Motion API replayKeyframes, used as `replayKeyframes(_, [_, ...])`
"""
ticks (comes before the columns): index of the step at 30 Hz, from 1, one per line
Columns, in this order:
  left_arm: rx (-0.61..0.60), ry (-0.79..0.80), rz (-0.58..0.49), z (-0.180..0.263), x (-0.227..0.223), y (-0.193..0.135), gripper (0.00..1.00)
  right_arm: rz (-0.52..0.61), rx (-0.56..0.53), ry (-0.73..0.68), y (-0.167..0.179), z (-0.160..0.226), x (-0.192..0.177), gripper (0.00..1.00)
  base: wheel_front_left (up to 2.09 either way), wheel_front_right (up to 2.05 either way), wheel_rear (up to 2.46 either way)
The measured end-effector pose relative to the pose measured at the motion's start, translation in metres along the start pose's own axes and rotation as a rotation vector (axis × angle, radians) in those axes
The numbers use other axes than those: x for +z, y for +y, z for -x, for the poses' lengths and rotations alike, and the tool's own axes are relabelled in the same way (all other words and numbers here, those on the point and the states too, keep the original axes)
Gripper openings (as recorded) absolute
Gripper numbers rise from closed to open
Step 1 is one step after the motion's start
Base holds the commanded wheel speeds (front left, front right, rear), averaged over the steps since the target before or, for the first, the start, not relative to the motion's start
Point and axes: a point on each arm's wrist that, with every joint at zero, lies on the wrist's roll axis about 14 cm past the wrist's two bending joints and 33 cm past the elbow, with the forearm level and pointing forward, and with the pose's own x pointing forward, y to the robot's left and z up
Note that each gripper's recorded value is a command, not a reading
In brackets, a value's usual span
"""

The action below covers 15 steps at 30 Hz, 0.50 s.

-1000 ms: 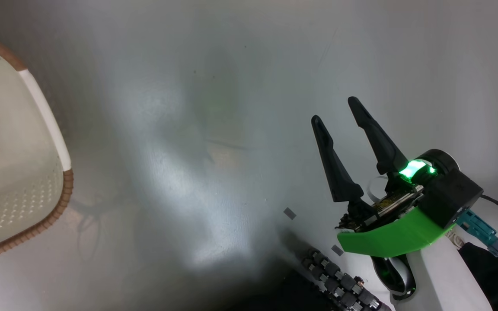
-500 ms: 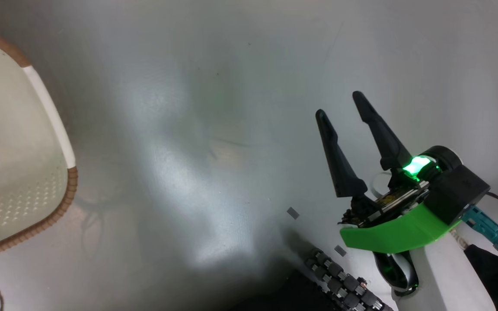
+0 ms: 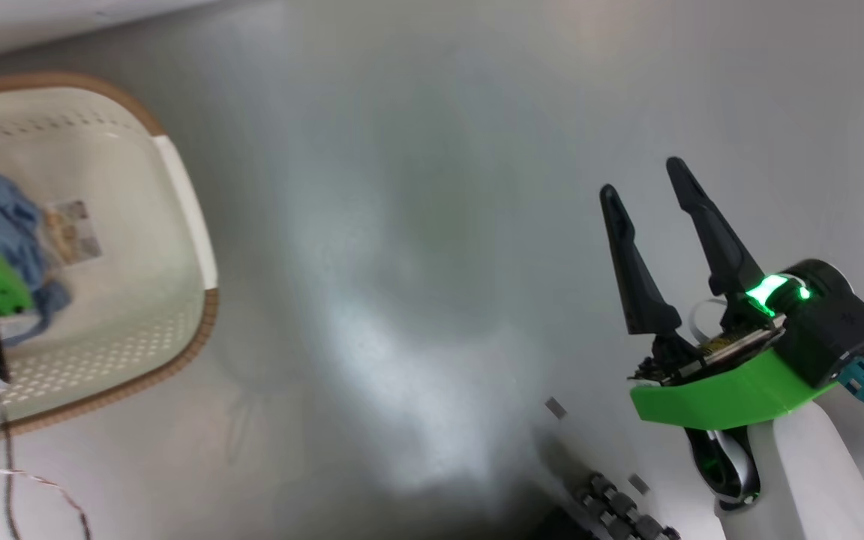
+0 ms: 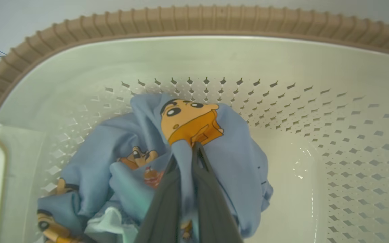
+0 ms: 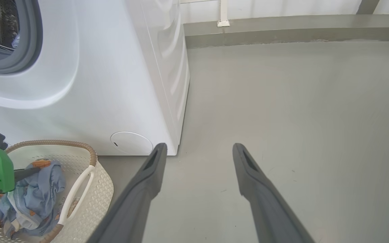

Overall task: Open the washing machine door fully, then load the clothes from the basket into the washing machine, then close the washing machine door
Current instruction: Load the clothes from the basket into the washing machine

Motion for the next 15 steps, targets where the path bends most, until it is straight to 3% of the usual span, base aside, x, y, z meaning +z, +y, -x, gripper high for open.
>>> replayKeyframes(8, [-0.008,-0.180,0.097,0.049,0.044,-0.001,0.00,-0.003,0.013,-0.034,0.004,0.012,0.019,1.00,0.00,0.00,0.00])
replayKeyframes(15, [0.003,-0.396,0.131,0.117,0.086,0.005,0.00,0.003,0.018,-0.060,0.008,0.026,0.037,1.00,0.00,0.00,0.00])
